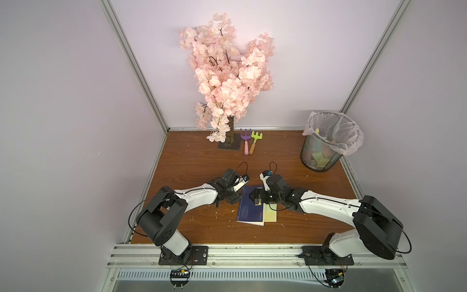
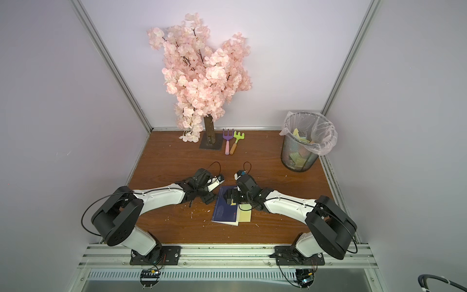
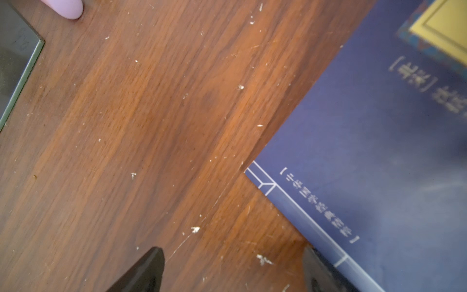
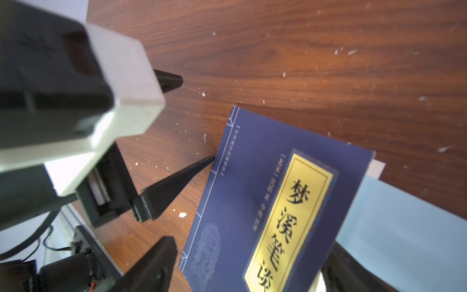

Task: Peel off the used sticky note
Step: Open the book at the center of the board.

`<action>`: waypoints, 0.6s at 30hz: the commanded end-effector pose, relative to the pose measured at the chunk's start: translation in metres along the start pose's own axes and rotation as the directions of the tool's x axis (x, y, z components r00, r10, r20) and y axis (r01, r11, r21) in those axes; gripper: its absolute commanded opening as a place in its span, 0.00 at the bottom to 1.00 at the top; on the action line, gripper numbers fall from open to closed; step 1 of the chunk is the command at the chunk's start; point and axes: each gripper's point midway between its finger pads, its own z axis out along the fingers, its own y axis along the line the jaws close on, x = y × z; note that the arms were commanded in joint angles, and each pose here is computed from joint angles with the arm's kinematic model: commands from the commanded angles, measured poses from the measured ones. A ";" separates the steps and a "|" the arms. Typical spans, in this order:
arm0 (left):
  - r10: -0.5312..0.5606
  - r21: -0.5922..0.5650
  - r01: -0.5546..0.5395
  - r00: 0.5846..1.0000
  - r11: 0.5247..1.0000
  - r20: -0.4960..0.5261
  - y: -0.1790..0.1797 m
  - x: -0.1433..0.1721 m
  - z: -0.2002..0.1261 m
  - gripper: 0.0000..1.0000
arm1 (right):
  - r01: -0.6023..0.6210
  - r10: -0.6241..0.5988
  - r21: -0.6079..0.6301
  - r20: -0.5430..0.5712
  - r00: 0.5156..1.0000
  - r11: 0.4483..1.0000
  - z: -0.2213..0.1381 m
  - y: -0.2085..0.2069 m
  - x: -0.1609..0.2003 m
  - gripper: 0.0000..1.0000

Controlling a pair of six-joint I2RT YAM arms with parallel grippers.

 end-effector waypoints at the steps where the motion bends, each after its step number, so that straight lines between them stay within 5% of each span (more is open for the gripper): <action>1: 0.031 0.095 -0.013 0.980 0.995 -0.196 -0.028 0.060 0.011 0.85 | -0.039 0.044 -0.132 0.038 0.998 0.991 -0.006 0.024 -0.007 0.87; 10: 0.025 0.094 -0.008 0.983 0.996 -0.183 -0.027 0.056 0.009 0.85 | -0.123 0.136 -0.184 0.059 0.989 0.975 -0.005 0.010 0.001 0.82; 18: 0.025 0.085 -0.011 0.985 0.996 -0.171 -0.025 0.053 0.007 0.85 | -0.074 0.098 -0.337 0.054 0.994 0.939 -0.013 0.043 -0.007 0.79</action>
